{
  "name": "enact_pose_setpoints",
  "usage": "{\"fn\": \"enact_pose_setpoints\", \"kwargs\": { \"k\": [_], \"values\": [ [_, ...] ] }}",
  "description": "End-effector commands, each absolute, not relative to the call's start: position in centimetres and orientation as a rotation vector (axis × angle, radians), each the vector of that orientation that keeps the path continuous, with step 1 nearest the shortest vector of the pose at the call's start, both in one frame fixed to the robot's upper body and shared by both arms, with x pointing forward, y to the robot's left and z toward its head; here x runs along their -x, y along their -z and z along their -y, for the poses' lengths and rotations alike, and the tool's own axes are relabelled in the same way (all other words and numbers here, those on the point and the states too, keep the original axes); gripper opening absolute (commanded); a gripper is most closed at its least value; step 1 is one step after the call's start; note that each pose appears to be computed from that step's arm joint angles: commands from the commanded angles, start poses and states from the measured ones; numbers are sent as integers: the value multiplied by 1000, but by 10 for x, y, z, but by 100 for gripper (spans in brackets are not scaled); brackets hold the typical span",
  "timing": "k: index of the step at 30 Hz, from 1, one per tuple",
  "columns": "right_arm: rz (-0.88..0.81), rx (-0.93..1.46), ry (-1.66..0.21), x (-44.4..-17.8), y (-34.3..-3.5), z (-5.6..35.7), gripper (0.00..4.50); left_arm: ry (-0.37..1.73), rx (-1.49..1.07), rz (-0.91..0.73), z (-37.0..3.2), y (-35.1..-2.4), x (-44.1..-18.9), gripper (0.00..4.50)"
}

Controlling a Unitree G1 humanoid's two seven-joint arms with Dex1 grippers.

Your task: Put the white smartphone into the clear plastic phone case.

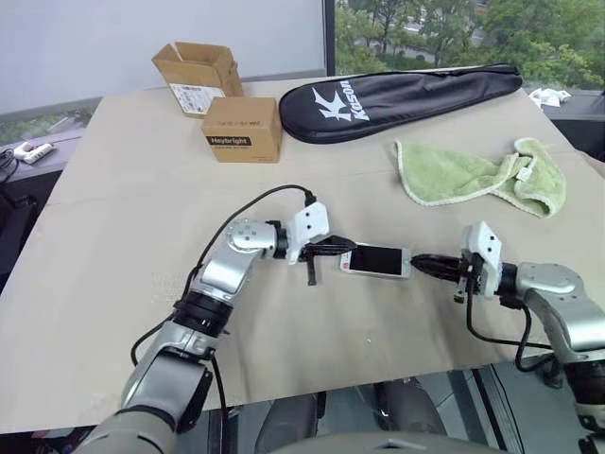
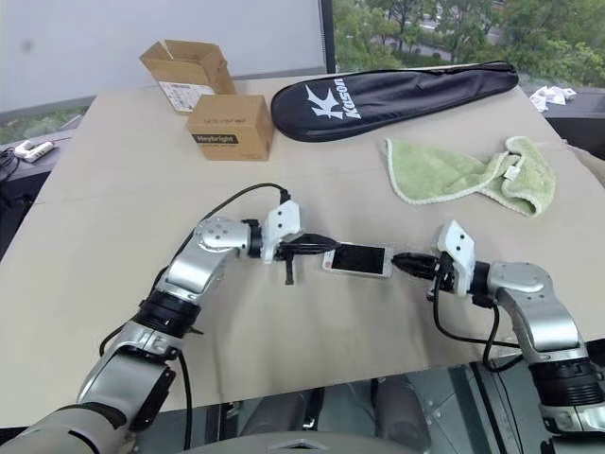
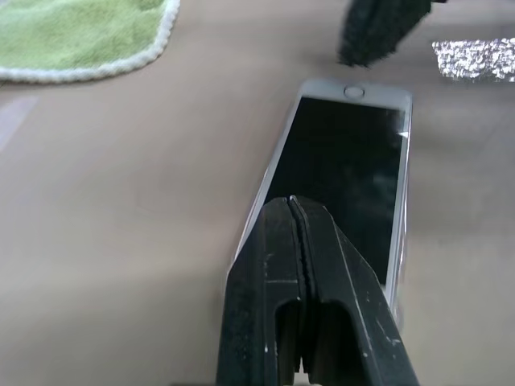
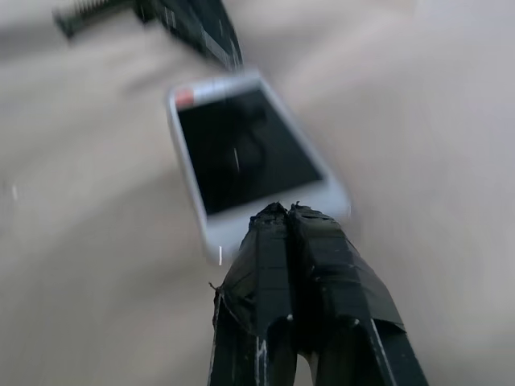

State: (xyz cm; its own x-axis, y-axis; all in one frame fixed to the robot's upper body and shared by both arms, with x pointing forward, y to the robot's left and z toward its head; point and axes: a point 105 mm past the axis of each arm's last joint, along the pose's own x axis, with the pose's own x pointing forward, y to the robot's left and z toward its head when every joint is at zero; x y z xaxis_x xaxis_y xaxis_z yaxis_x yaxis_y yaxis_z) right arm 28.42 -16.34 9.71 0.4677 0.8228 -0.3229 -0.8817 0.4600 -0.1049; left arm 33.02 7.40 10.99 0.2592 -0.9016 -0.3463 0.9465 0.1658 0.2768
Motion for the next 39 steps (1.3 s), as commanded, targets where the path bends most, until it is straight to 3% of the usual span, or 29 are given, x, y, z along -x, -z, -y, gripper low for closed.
{"fn": "enact_pose_setpoints", "kwargs": {
  "k": [1, 17, 39],
  "values": [
    [-224, 311, -1079, -283, -105, 161, 3, 1310, -503, -65, -81, -125, -327, 0],
    [-219, 313, -1121, -284, -105, 149, 3, 1316, -591, -203, -91, -101, -324, 0],
    [-250, 294, -1210, -279, -98, 123, 3, 1361, -547, -184, -67, -99, -316, 0]
  ]
}}
